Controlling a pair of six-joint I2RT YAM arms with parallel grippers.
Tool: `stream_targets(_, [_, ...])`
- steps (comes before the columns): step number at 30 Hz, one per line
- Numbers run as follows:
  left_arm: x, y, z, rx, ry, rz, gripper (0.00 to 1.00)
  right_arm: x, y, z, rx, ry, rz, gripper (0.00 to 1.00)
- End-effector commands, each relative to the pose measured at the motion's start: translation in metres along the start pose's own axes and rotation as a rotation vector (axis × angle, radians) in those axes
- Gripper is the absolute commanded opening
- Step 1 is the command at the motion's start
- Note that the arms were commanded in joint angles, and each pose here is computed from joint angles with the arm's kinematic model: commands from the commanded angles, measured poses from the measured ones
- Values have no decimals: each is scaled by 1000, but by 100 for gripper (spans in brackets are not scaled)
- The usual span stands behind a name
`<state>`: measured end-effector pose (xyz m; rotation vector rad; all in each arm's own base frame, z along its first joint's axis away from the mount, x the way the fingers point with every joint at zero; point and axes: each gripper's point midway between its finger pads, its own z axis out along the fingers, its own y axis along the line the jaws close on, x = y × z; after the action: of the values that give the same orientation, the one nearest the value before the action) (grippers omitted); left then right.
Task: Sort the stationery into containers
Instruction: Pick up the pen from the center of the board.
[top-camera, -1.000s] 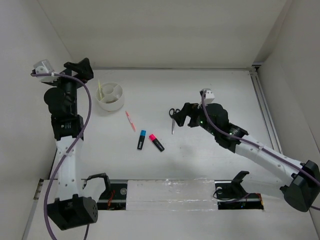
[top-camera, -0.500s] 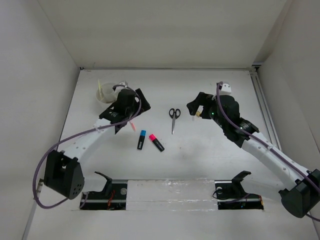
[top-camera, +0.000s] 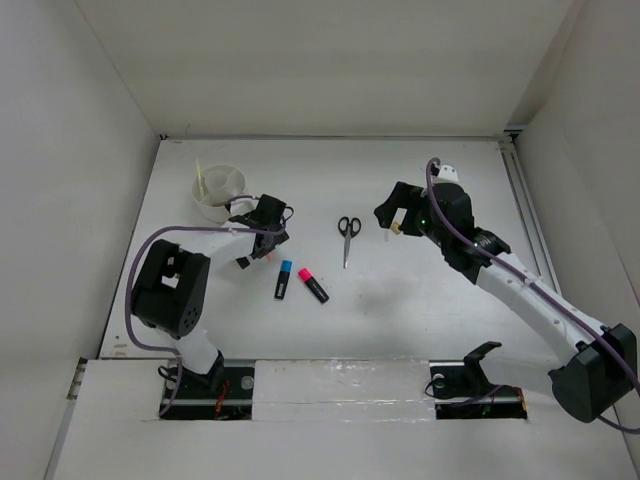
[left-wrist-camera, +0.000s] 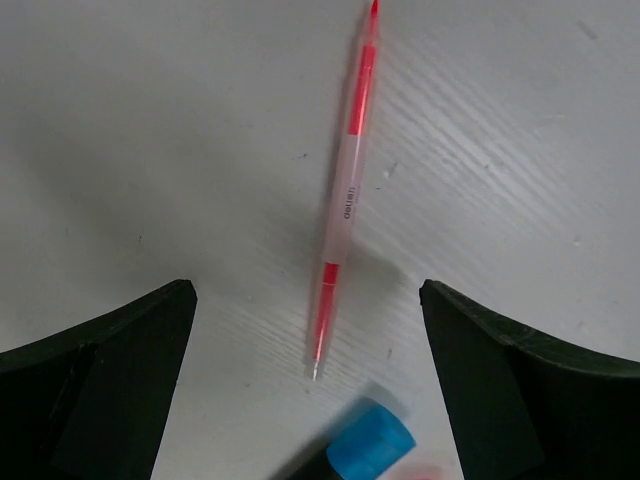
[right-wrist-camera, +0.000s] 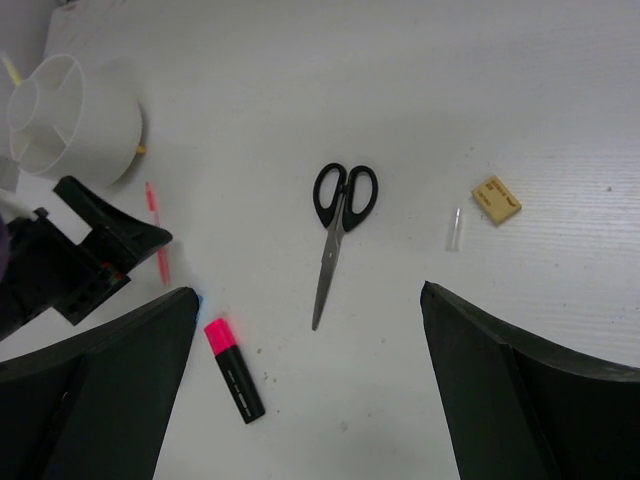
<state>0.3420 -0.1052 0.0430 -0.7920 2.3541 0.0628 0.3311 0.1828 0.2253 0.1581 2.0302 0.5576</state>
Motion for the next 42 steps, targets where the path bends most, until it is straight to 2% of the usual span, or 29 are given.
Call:
stream_targets(1, [-5, 1, 7, -38, -17, -18, 92, -15, 14, -3, -66, -37, 15, 99])
stream_targets(4, [-2, 6, 14, -62, -6, -16, 87, -15, 14, -3, -66, -37, 15, 99])
stream_targets(8, [-1, 5, 18, -69, -2, -11, 74, -13, 12, -5, -66, -37, 15, 99])
stream_targets(9, [3, 9, 20, -86, 10, -1, 64, -17, 12, -7, -70, -45, 20, 99])
stream_targets(12, [11, 6, 26, -91, 44, 20, 55, -16, 10, -9, -79, -39, 23, 99])
stream_targets(13, [11, 6, 27, -100, 50, 25, 46, -17, 7, -8, -71, -43, 26, 99])
stream_targets(16, [18, 5, 32, -114, 83, 49, 38, -21, 5, -13, -82, -52, 33, 99])
stream_targets(19, [21, 8, 35, -137, 100, 73, 35, -22, 8, -21, -115, -55, 36, 99])
stream_targets(21, [24, 10, 35, -137, 125, 68, 29, -23, 7, -24, -121, -56, 49, 99])
stream_targets(22, [23, 10, 35, -136, 126, 80, 20, -26, 7, -26, -127, -65, 52, 98])
stream_targets(25, [31, 14, 33, -134, 158, 110, 7, -28, 9, -30, -153, -61, 54, 98])
stream_targets(26, [34, 15, 32, -135, 174, 113, 0, -31, 9, -33, -160, -68, 56, 98])
stream_targets(30, [42, 17, 30, -118, 214, 153, 0, -33, 13, -36, -203, -53, 50, 98])
stream_targets(34, [33, -1, 20, -2, 204, 191, 0, -30, 4, -27, -182, -35, 36, 98])
stream_targets(37, [10, -18, -13, 77, 114, 234, 0, -17, -4, -9, -149, 20, 26, 97])
stream_targets(38, [-9, -30, -35, 116, 44, 234, 0, -11, -7, -3, -138, 39, 17, 95])
stream_targets(42, [-47, -37, -80, 189, -38, 208, 0, -3, -27, 24, -27, 82, 13, 93])
